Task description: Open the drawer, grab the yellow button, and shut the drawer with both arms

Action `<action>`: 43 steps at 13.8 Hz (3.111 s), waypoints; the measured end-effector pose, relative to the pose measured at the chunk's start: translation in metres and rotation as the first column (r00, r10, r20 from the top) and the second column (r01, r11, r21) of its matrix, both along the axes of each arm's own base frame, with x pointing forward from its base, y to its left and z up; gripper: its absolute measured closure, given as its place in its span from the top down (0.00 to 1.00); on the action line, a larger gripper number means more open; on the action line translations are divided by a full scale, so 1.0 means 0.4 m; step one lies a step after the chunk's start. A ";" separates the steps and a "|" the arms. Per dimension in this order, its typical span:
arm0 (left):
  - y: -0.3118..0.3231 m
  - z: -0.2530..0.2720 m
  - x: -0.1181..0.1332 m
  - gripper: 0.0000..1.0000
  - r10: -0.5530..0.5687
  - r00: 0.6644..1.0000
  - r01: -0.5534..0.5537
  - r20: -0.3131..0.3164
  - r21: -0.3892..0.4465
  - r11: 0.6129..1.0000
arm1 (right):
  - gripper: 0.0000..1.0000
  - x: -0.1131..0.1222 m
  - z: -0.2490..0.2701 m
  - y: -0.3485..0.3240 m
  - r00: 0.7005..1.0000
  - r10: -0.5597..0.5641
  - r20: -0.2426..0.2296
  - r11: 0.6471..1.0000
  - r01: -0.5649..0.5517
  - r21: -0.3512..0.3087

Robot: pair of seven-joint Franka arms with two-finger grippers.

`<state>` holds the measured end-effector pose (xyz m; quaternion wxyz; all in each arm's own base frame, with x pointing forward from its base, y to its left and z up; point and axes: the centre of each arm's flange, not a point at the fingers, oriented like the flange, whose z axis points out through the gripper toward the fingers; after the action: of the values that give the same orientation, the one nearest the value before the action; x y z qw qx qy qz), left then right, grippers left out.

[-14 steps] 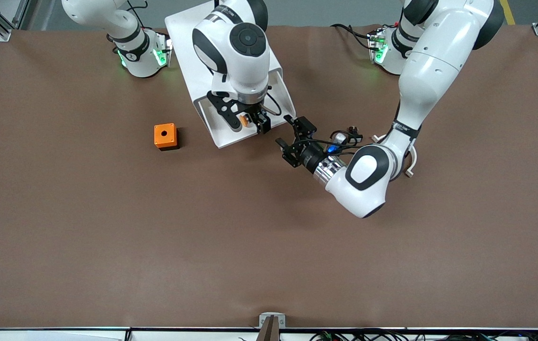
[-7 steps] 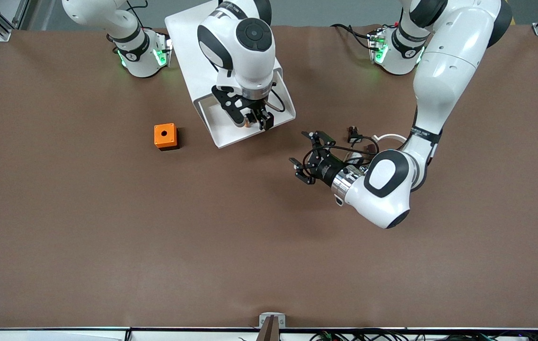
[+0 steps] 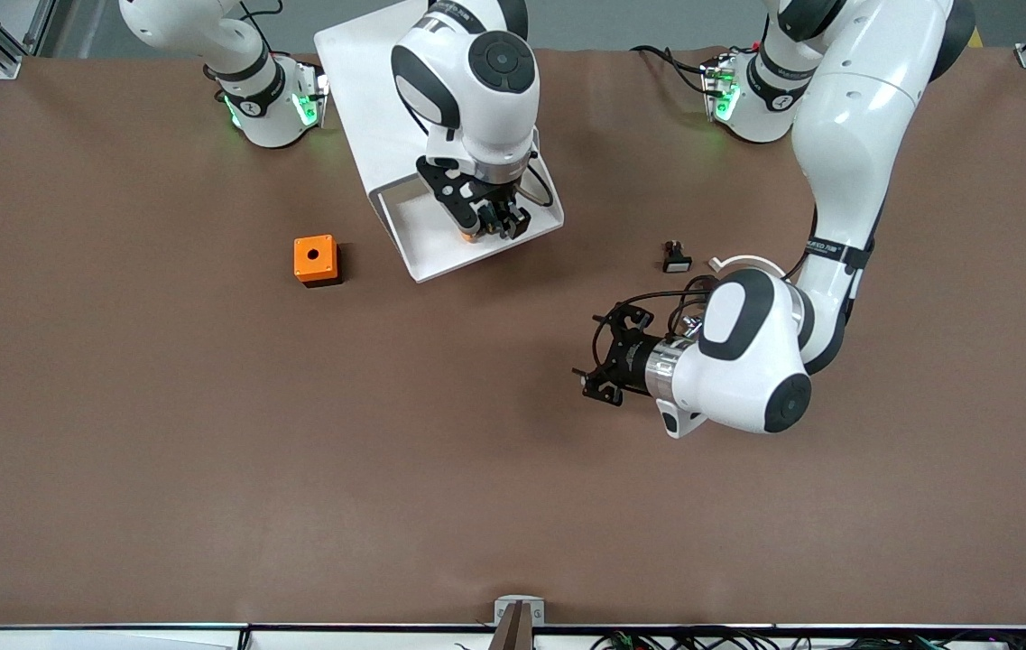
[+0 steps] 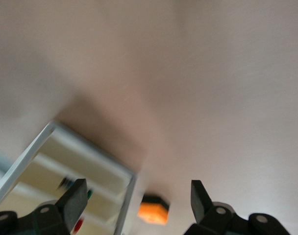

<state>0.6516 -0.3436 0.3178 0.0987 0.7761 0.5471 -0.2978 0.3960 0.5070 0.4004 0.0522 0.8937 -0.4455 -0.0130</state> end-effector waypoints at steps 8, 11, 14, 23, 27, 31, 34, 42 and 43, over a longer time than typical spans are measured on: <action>-0.058 0.056 0.010 0.96 -0.210 0.927 0.168 0.310 0.156 0.973 | 0.42 0.087 0.070 -0.048 1.000 0.016 0.010 1.000 -0.016 0.022; -0.092 0.075 -0.011 0.99 -0.269 0.902 0.208 0.338 0.205 0.956 | 0.42 0.226 0.165 -0.195 0.988 0.149 -0.033 0.988 -0.147 0.055; -0.101 0.075 -0.018 1.00 -0.321 0.878 0.236 0.355 0.263 0.935 | 0.42 0.400 0.200 -0.461 0.955 0.294 -0.042 0.953 -0.289 0.094; -0.347 0.089 -0.196 1.00 -0.544 0.747 0.409 0.383 0.381 0.829 | 0.42 0.601 -0.067 -1.338 0.770 0.637 0.027 0.759 -0.633 0.156; -0.439 0.095 -0.314 1.00 -0.622 0.719 0.508 0.311 0.376 0.775 | 0.42 0.583 -0.249 -1.537 0.689 0.723 0.049 0.683 -0.724 0.101; -0.509 0.112 -0.418 1.00 -0.679 0.687 0.590 0.260 0.347 0.729 | 0.42 0.574 -0.416 -1.625 0.665 0.746 0.042 0.659 -0.746 0.096; -0.541 0.115 -0.467 1.00 -0.703 0.668 0.624 0.243 0.332 0.707 | 0.42 0.572 -0.497 -1.625 0.662 0.749 0.036 0.656 -0.748 0.100; -0.602 0.111 -0.559 1.00 -0.708 0.676 0.667 0.206 0.239 0.706 | 0.57 0.575 -0.526 -1.618 0.657 0.753 0.042 0.651 -0.753 0.091; -0.610 0.108 -0.572 1.00 -0.708 0.678 0.672 0.198 0.224 0.706 | 0.68 0.576 -0.526 -1.616 0.655 0.754 0.042 0.650 -0.754 0.092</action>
<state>0.4229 -0.5875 0.3611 0.0006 0.9625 0.2132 -0.1676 0.6263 -0.1393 0.1900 0.0077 0.9994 -0.0328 -0.0125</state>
